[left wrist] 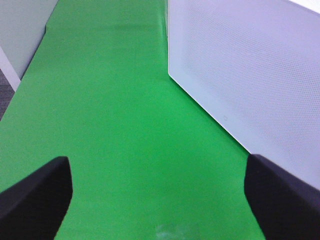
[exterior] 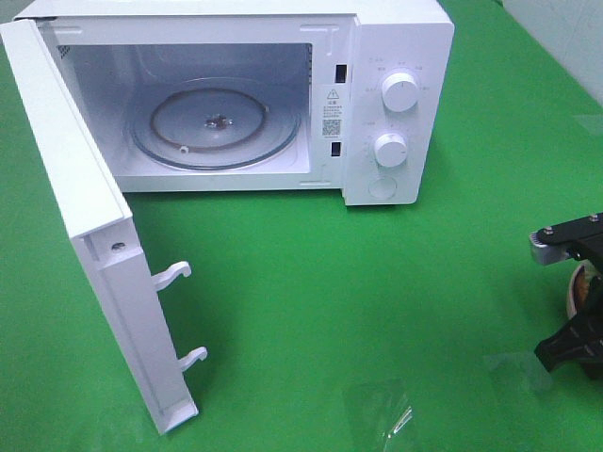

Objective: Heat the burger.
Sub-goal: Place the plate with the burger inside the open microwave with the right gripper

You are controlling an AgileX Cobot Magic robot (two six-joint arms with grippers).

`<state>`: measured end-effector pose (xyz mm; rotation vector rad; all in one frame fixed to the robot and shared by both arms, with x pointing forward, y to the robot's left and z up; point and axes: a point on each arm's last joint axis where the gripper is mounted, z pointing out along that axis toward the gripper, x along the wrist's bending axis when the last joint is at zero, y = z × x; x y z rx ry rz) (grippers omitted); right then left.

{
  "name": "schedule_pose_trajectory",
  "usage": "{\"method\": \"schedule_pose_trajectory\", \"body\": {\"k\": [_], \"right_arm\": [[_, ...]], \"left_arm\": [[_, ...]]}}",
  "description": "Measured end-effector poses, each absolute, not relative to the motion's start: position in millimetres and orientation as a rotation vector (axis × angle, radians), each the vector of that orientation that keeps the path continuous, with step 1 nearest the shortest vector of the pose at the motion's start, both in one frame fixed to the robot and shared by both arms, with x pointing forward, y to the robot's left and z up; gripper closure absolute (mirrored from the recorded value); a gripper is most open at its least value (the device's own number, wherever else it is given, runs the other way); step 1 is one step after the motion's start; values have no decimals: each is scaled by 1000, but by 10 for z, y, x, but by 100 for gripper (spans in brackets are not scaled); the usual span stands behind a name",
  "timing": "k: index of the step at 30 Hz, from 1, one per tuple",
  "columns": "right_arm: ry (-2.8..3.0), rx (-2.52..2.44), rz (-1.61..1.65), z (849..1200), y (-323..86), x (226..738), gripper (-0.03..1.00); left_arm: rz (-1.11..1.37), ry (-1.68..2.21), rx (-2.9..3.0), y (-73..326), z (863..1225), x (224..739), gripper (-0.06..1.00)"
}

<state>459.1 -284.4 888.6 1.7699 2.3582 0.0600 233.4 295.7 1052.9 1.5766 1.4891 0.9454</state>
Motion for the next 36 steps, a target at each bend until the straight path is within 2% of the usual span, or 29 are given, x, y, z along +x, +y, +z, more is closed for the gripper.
{"method": "schedule_pose_trajectory", "body": {"k": [7, 19, 36], "right_arm": [[2241, 1861, 131, 9080, -2832, 4685, 94], [2148, 1909, 213, 9336, -2818, 4627, 94], [2260, 1708, 189, 9449, -2497, 4509, 94]], "left_arm": [[945, 1489, 1577, 2957, 10529, 2334, 9], [945, 1489, 1577, 2957, 10529, 2334, 9], [945, 1489, 1577, 2957, 10529, 2334, 9]]}}
